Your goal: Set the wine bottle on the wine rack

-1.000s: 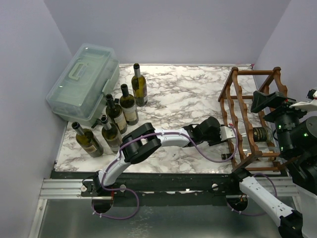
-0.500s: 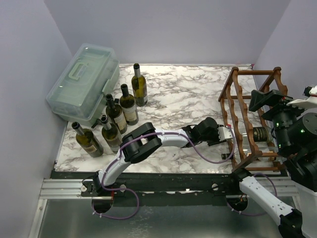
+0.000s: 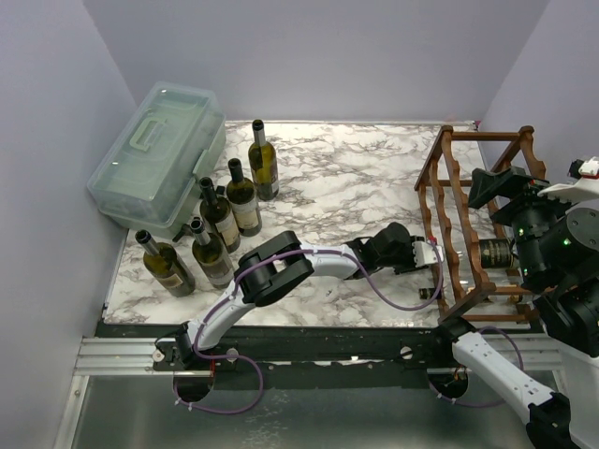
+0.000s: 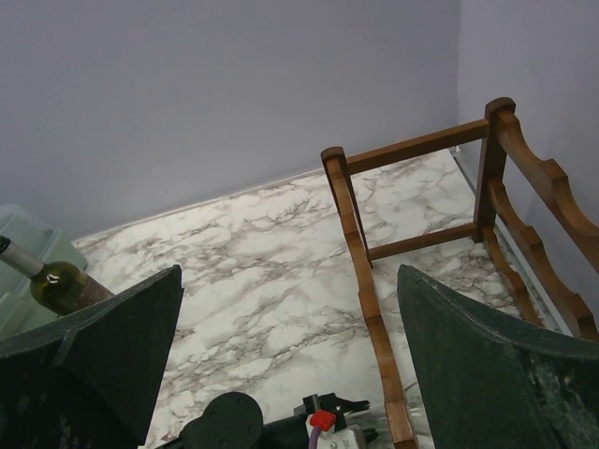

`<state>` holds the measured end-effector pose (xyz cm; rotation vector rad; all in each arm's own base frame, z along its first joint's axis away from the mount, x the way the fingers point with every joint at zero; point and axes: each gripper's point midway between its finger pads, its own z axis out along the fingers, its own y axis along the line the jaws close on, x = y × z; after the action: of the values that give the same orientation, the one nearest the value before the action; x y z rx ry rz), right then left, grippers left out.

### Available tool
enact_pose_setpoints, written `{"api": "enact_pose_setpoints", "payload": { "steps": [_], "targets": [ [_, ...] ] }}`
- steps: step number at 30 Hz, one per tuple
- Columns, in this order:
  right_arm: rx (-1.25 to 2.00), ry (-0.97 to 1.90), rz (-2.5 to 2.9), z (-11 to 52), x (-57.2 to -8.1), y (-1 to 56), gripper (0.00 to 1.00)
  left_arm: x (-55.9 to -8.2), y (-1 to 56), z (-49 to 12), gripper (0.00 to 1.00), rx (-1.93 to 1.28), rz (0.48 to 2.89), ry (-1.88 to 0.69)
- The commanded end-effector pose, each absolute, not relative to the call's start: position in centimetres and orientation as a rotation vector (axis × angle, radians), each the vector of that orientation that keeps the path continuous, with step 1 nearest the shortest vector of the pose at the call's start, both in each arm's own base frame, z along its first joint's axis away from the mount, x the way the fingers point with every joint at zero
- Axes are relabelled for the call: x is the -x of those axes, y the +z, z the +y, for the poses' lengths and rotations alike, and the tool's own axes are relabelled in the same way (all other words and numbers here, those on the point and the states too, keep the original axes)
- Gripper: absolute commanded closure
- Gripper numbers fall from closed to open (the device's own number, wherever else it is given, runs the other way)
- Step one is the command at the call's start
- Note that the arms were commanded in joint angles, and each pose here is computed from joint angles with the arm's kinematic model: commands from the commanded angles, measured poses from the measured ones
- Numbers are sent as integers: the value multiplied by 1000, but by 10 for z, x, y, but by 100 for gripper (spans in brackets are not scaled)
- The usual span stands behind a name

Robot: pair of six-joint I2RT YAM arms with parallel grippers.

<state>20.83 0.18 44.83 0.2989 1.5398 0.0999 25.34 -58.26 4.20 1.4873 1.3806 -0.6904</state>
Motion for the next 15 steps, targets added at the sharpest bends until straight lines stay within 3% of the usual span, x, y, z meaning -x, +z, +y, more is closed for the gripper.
{"api": "enact_pose_setpoints", "payload": {
  "steps": [1, 15],
  "targets": [
    [-294, 94, 1561, 3, -210, 444, 1, -270, -50, -528, 100, -1601, 1650, -517],
    [-299, 96, 1555, 2, -209, 445, 1, -272, -45, -543, 100, -1576, 1643, -566]
  ]
}}
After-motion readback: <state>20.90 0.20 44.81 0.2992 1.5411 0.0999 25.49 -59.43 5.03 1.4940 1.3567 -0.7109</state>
